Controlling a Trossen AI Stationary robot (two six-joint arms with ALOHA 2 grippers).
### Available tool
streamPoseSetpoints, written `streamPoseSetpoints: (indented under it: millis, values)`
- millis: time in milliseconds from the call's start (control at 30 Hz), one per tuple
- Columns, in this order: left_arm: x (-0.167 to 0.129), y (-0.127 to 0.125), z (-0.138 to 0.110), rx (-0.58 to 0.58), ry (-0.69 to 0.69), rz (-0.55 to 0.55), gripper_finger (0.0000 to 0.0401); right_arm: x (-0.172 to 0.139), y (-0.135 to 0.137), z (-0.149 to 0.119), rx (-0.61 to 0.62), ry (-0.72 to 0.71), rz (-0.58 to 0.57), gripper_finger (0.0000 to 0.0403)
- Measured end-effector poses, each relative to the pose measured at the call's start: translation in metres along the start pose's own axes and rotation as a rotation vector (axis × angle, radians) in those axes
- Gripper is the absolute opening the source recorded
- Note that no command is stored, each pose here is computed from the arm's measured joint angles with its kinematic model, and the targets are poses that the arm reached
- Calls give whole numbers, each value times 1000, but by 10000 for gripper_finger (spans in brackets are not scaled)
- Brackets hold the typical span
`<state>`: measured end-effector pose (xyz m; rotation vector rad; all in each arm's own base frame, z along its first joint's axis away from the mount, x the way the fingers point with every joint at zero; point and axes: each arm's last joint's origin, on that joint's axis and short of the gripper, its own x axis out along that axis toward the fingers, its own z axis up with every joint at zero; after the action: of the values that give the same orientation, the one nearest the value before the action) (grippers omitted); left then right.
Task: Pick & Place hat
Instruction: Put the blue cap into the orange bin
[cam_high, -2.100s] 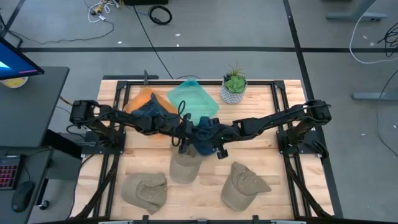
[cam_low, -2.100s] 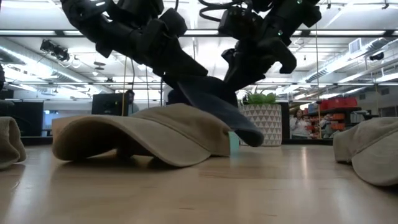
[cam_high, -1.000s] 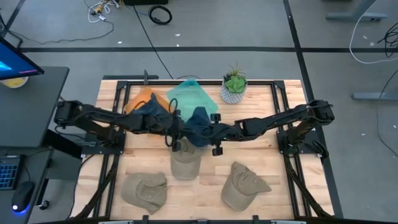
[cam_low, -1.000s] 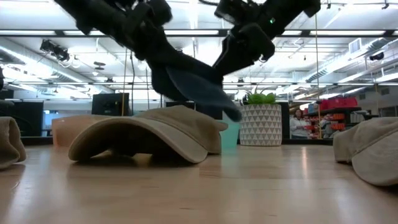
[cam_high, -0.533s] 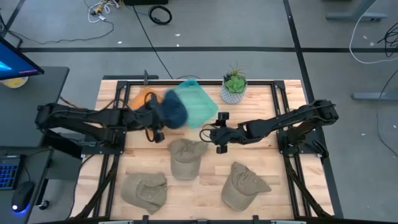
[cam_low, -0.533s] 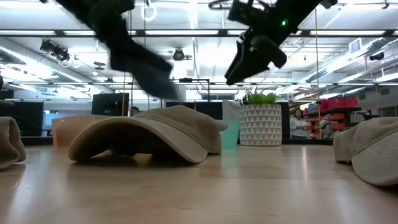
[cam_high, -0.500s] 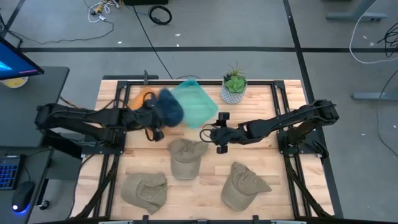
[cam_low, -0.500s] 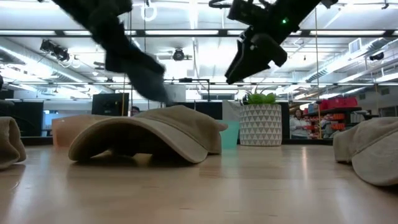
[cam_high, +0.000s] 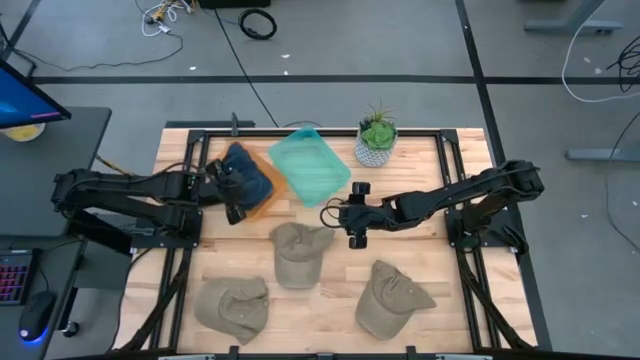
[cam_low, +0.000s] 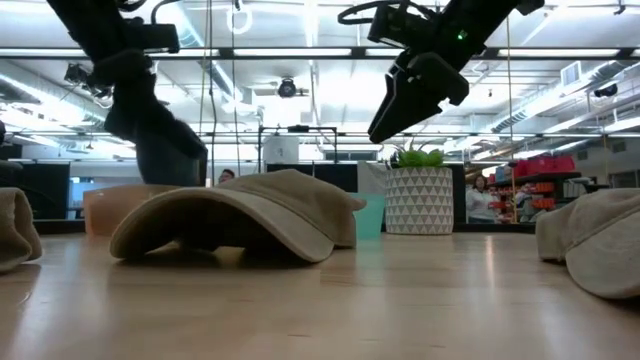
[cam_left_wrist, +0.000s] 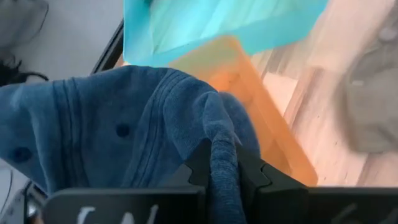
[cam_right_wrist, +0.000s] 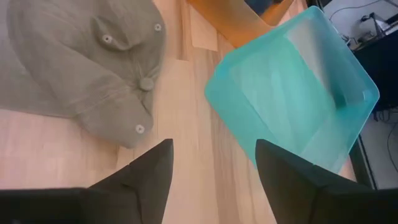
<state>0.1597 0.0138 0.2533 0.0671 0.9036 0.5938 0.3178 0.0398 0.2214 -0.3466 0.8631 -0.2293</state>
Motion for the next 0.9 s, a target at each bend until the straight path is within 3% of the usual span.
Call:
streamPoseSetpoints:
  millis: [200, 367, 567, 700, 900]
  values:
    - [-2, -2, 9, 9, -89, -43, 28, 0, 0, 0, -2, 1, 0, 233]
    - [3, -5, 3, 9, 17, -125, 35, 0, 0, 0, -2, 0, 0, 233]
    - [16, -11, 4, 28, 77, -84, 42, 0, 0, 0, -2, -1, 0, 233]
    - [26, -8, 2, 25, 148, -42, 68, 0, 0, 0, -4, 1, 1, 233]
    - [35, 2, -7, 15, 292, 25, 144, 0, 0, 0, -6, 4, 4, 233]
